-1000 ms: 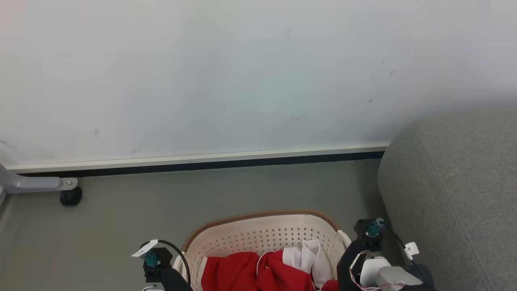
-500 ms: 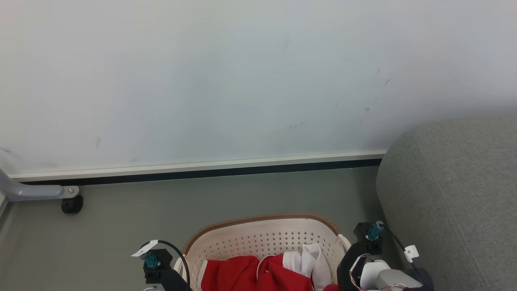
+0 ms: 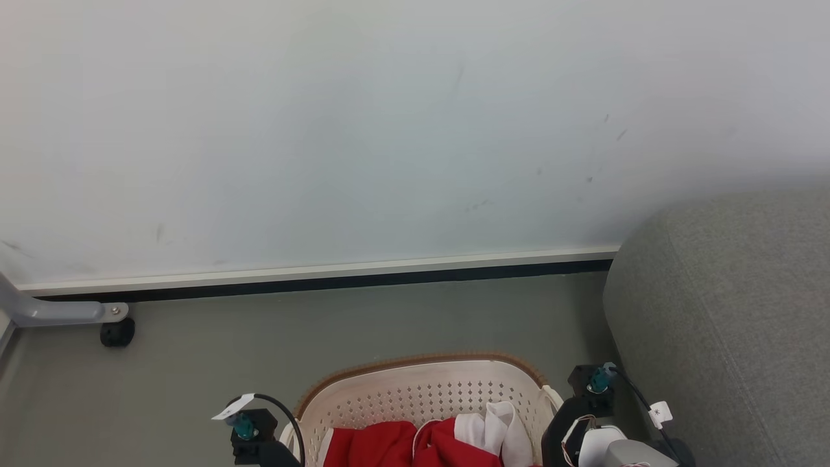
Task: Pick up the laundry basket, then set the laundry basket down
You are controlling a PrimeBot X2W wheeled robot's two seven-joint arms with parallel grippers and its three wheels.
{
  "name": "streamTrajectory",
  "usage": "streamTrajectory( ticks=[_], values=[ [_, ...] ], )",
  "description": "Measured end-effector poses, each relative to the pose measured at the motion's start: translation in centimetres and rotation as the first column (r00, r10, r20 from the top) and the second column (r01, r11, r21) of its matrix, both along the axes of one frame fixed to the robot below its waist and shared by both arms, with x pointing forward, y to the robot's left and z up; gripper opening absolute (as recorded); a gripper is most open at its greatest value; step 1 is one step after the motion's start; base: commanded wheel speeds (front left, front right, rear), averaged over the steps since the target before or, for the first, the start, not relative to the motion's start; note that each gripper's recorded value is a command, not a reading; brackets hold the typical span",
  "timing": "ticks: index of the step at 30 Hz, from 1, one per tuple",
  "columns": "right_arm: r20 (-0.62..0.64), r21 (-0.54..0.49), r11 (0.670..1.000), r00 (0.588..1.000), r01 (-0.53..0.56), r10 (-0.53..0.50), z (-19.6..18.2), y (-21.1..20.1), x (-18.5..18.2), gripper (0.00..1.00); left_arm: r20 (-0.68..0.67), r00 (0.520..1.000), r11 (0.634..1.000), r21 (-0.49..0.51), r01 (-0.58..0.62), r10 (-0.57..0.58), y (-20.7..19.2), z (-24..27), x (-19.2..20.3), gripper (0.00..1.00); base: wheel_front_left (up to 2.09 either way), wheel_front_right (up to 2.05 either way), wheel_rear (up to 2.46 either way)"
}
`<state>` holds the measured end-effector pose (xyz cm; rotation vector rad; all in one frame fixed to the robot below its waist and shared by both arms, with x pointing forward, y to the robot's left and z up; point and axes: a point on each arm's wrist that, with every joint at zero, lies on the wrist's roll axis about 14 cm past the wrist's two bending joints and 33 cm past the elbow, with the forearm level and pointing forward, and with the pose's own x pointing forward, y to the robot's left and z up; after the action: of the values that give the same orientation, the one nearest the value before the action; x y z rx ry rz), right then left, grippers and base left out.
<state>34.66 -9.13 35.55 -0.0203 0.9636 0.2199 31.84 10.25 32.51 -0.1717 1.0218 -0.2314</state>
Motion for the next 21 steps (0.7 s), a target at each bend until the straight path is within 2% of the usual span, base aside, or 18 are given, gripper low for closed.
streamTrajectory(
  ticks=[21],
  values=[
    [-0.003,-0.001,1.000,1.000,-0.002,0.002,0.01,0.04,-0.23,0.00,0.004,1.000,1.000,0.002,0.003,-0.003,-0.03,0.16,-0.01,0.00,0.00,0.00,0.00]
  ],
)
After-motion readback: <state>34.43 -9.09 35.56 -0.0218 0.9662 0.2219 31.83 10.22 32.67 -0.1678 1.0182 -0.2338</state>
